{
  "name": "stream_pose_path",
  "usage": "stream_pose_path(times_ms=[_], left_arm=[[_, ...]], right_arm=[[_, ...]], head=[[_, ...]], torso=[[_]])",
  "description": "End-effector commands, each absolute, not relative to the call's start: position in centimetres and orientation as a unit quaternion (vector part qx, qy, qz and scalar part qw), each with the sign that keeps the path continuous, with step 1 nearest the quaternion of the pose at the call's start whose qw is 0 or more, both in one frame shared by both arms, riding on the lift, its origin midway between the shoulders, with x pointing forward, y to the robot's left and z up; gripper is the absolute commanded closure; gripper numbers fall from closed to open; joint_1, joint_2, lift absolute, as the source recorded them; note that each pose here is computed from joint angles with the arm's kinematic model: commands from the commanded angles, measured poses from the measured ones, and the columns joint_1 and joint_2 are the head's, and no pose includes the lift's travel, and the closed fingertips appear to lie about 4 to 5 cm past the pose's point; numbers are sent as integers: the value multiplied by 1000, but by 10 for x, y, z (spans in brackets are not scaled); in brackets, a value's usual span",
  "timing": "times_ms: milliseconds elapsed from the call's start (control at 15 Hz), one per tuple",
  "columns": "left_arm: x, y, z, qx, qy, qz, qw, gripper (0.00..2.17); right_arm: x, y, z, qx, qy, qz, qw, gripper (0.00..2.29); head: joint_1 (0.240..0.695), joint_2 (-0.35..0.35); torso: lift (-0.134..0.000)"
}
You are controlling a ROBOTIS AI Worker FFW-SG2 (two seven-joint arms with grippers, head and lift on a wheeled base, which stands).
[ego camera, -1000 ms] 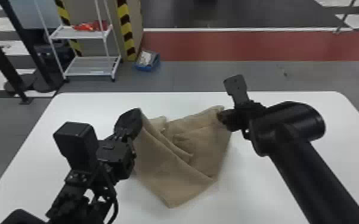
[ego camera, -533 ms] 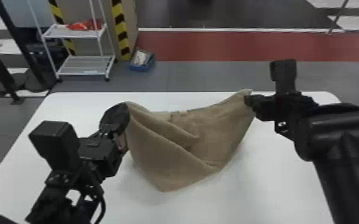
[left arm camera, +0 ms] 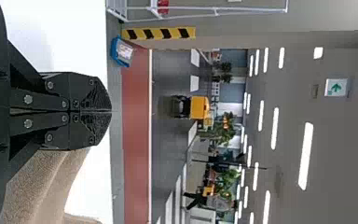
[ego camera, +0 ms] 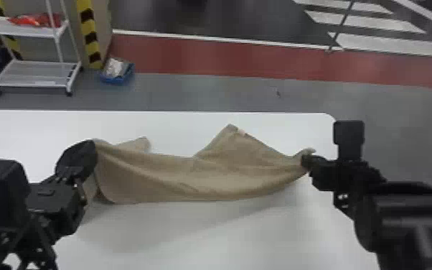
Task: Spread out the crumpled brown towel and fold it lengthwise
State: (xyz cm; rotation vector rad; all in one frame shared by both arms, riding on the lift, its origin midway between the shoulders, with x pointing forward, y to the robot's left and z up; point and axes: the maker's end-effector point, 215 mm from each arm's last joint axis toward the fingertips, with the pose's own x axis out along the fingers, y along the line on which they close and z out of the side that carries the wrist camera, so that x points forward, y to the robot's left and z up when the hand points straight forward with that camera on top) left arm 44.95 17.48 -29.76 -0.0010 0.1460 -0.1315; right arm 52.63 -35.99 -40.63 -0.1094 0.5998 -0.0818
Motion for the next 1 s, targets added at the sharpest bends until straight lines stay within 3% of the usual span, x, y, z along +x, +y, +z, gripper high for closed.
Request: stream_pose_path(times_ms=[0,67,133,200,267,600,800,933], left_arm=[[447,174,-313,12,96,-67,993,1632],[444,176,-318,17,101,-66,993,1497],[442,180,-319,30,99,-58,993,1180],[441,186,-320,43,98,-49,993,569],[440,196,-319,54,96,-33,993,205],[445,227,-307,54,85,15,995,137],[451,196,-305,49,81,-23,995,151],[463,163,-311,45,81,-65,994,255]], right_arm=[[507,-367,-423,-44,289,-42,955,1332],[499,-370,-424,-37,288,-45,956,1332],[491,-373,-427,-29,288,-48,956,1332],[484,-377,-429,-26,283,-52,957,1332],[477,-388,-430,-23,279,-64,958,1332],[442,-443,-437,0,276,-110,955,1332],[426,-474,-435,14,268,-142,953,1332],[415,-483,-440,31,268,-143,952,1332]], head=[[695,-206],[695,-210],[695,-219],[695,-219],[695,-224],[695,-239],[695,-268],[695,-331]], torso=[[-124],[-124],[-124],[-124],[-124],[-124],[-124],[-124]])
